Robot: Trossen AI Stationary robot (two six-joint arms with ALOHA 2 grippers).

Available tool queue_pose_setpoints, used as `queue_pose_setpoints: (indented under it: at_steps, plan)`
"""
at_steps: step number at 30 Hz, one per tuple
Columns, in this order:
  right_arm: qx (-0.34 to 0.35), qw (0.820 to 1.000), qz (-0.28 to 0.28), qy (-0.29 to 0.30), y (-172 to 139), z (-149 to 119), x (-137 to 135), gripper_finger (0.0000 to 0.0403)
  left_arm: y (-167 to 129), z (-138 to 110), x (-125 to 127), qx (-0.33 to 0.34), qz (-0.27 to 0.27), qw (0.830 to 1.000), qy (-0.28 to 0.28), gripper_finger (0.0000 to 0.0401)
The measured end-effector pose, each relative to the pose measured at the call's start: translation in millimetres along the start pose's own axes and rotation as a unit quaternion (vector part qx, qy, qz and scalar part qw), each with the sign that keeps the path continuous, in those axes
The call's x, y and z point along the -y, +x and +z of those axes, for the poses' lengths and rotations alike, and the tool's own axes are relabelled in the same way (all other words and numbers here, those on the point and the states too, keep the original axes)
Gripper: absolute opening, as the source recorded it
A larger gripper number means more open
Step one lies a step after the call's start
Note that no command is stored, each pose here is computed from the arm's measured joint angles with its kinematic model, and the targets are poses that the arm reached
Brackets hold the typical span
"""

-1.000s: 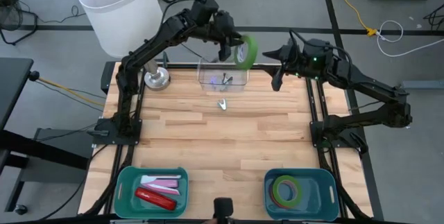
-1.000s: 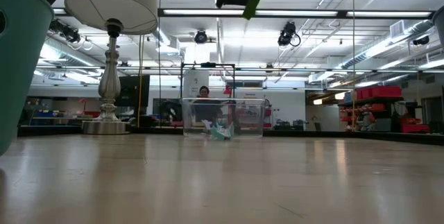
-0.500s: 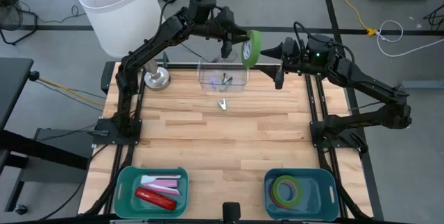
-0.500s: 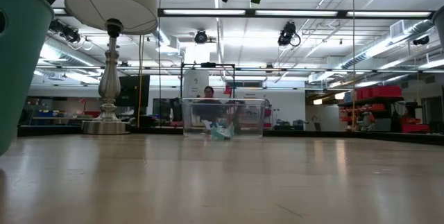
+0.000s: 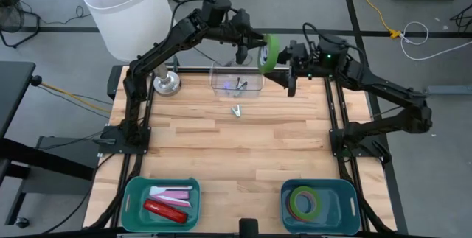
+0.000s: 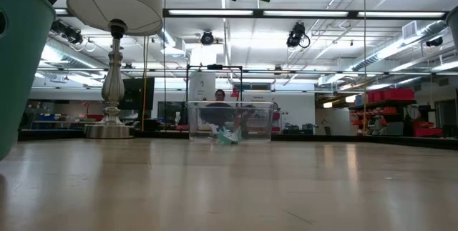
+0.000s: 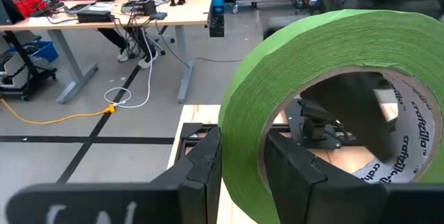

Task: Pick and place Stapler, Stapler remover, tape
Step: Put the green tape into the blue bin

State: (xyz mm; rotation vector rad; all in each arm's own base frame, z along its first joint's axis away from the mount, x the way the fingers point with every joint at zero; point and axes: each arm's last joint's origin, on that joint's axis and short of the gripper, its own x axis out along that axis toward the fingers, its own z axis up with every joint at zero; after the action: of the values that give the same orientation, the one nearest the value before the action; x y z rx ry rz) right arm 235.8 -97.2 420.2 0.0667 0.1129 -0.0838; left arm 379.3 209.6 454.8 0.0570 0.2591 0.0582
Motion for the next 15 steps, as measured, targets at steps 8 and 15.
queue_pose_setpoints:
  at_steps: [8, 15]
  plan:
    - [0.001, 1.0, 0.014, 0.005, 4.0, -1.1, 0.7, 0.0284, 0.1, -0.1, 0.3, -0.001, 0.0, 1.0, 0.0, 0.0101]
    - [0.001, 1.0, 0.013, 0.004, 3.2, -0.9, 0.9, 0.0263, 0.0, -0.1, 0.1, -0.001, 0.0, 1.0, 0.0, 0.0101]
